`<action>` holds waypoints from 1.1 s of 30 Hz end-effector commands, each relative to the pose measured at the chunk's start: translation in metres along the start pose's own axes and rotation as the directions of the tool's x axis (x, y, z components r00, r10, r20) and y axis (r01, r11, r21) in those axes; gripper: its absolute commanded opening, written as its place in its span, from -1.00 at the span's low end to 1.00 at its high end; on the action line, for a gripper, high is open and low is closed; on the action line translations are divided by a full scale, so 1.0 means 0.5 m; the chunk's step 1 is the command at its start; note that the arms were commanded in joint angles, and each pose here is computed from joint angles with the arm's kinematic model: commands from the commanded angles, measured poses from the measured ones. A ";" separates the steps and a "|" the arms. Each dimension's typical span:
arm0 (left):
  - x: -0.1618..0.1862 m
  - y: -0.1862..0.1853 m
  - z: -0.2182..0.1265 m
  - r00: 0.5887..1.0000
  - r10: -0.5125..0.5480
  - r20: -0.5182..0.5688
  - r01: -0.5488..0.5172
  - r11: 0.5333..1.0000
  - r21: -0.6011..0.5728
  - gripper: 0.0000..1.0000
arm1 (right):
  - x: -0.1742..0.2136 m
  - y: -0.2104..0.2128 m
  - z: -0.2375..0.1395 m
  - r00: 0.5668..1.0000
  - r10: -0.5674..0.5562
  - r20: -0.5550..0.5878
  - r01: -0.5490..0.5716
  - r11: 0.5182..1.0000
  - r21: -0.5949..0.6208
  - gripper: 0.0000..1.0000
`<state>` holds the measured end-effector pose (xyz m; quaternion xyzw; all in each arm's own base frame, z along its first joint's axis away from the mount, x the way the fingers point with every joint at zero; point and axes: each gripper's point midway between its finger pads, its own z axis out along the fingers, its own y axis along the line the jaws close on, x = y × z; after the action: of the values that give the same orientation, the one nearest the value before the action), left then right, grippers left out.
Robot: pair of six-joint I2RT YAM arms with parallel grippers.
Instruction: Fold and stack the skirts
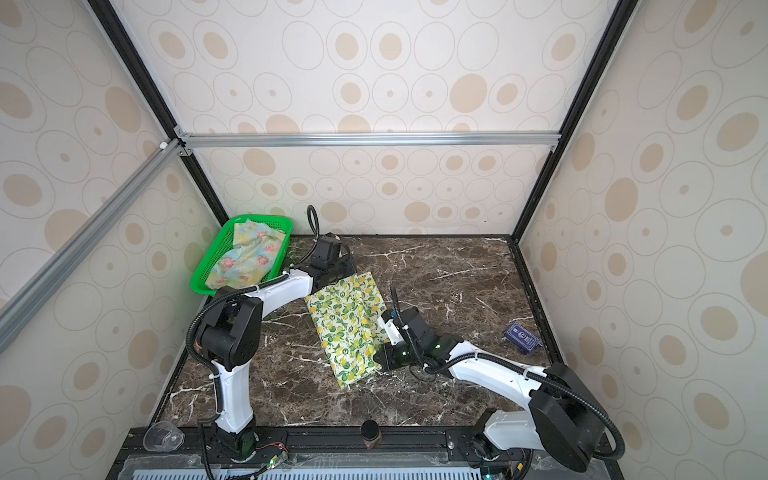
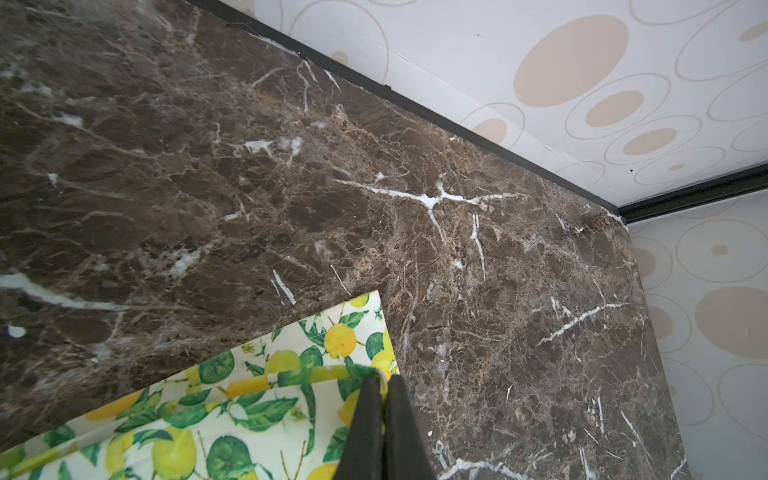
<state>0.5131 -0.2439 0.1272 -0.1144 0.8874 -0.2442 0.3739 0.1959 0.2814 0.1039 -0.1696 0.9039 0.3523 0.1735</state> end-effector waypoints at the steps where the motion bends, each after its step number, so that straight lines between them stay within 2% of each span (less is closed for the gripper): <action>1: -0.042 -0.039 -0.001 0.998 -0.003 0.056 0.001 1.000 0.031 -1.00 | 0.010 -0.010 -0.003 1.000 0.018 -0.014 -0.017 1.000 0.011 -1.00; 20: -0.056 -0.099 -0.011 0.997 -0.005 0.080 -0.002 0.996 0.088 -1.00 | 0.013 -0.013 -0.006 1.000 0.012 -0.015 -0.012 1.000 0.017 -1.00; 33: -0.027 -0.093 0.041 0.999 -0.007 0.043 0.003 0.997 0.078 -1.00 | 0.011 -0.021 -0.009 1.000 0.024 -0.008 -0.024 1.000 0.020 -1.00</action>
<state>0.5261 -0.2811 0.1369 -0.0983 0.8796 -0.2677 0.3808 0.2000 0.2778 0.1026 -0.1630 0.9063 0.3471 0.1774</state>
